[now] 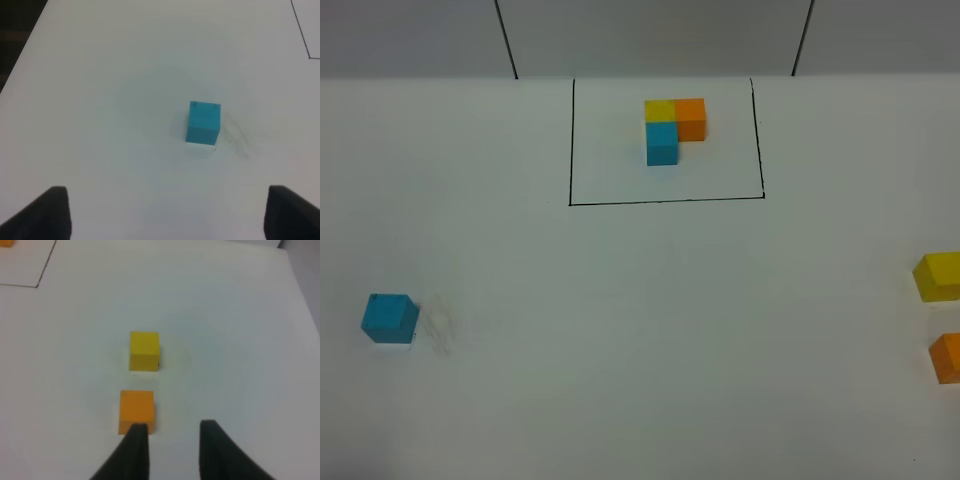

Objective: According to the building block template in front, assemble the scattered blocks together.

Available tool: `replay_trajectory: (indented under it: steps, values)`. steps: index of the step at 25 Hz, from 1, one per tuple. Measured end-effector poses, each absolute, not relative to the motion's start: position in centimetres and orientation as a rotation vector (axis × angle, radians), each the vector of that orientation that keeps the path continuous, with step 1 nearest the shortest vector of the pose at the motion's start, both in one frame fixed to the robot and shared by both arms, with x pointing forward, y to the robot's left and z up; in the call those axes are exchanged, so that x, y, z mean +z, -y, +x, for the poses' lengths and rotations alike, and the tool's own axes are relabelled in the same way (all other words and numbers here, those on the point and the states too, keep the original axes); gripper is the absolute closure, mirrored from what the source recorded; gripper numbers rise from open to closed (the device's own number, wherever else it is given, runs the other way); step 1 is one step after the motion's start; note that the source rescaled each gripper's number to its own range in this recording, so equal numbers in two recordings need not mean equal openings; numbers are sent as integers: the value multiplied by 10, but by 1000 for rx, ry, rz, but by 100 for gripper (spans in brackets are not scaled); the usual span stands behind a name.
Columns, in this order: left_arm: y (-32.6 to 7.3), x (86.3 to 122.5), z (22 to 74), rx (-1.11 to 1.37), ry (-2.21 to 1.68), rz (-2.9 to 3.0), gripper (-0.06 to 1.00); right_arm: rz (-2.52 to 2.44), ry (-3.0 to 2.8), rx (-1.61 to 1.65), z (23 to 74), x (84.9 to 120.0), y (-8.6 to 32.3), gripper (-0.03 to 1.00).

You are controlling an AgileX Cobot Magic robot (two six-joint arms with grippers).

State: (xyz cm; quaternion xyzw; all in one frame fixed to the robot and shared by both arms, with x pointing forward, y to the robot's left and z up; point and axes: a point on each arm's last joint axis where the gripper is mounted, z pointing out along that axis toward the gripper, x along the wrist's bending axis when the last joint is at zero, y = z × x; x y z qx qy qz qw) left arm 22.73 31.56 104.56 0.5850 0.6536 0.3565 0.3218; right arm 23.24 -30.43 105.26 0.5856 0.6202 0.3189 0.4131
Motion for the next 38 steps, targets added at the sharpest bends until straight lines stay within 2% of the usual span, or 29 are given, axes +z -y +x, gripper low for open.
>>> replay_trajectory:
  steps: [30, 38]
  values:
    - [-316, 1046, 228, 936, -1720, 1539, 29, 1472, -1559, 802, 232, 1053, 304, 97]
    - [-310, 1082, 275, 844, -1789, 1589, 29, 1472, -1559, 802, 232, 1053, 304, 97]
